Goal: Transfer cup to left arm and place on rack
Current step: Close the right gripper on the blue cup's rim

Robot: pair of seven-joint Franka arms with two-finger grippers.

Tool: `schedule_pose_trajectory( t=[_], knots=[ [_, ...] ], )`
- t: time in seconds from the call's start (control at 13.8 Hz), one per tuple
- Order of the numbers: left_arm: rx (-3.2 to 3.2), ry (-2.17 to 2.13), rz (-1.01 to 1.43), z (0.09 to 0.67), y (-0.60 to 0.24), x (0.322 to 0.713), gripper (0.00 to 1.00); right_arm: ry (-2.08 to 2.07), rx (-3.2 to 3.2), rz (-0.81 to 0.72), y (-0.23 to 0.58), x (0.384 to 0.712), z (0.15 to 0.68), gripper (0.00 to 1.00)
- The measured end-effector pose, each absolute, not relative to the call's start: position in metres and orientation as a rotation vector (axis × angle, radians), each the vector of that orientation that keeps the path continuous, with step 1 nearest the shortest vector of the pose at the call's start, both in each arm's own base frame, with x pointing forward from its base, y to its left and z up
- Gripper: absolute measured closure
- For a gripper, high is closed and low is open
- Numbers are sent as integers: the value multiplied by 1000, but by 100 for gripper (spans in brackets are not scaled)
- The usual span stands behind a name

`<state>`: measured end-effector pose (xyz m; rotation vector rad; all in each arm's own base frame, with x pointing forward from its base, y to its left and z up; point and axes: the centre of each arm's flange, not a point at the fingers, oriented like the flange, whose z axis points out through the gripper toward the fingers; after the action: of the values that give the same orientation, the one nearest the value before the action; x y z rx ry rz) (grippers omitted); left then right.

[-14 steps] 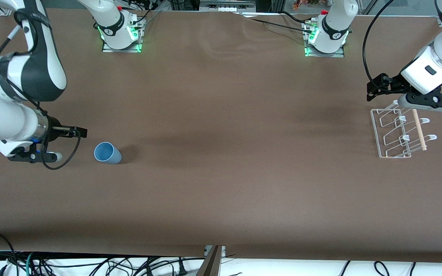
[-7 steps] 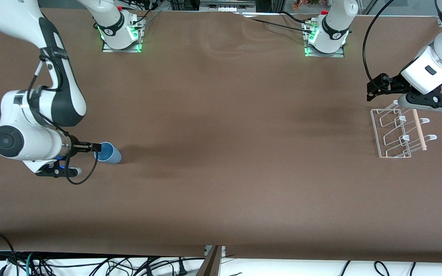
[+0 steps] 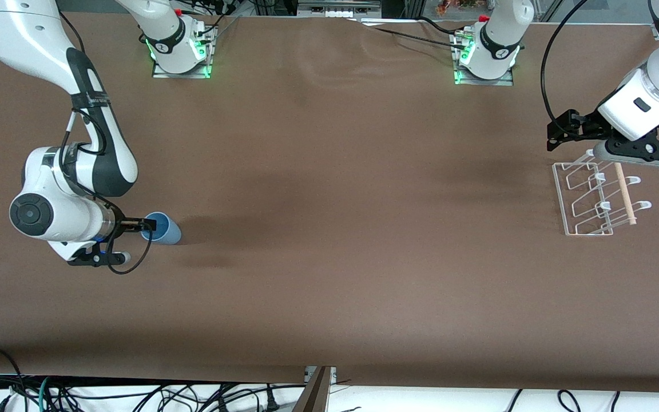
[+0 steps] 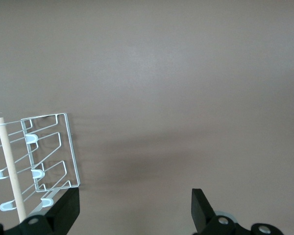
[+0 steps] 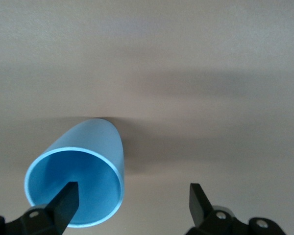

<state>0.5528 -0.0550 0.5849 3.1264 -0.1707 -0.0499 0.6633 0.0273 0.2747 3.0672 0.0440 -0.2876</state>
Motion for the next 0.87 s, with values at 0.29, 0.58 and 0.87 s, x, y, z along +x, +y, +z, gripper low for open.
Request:
schedule_pose_trajectory(
  t=[0.29, 0.58, 0.87],
  knots=[
    [3126, -171, -50, 585, -55, 553, 0, 43, 3066, -309, 26, 656, 263, 0],
    [3126, -170, -50, 585, -55, 553, 0, 24, 3081, -317, 24, 652, 255, 6],
    [3126, -170, -52, 585, -55, 553, 0, -26, 3128, -338, 27, 649, 248, 48]
  ],
)
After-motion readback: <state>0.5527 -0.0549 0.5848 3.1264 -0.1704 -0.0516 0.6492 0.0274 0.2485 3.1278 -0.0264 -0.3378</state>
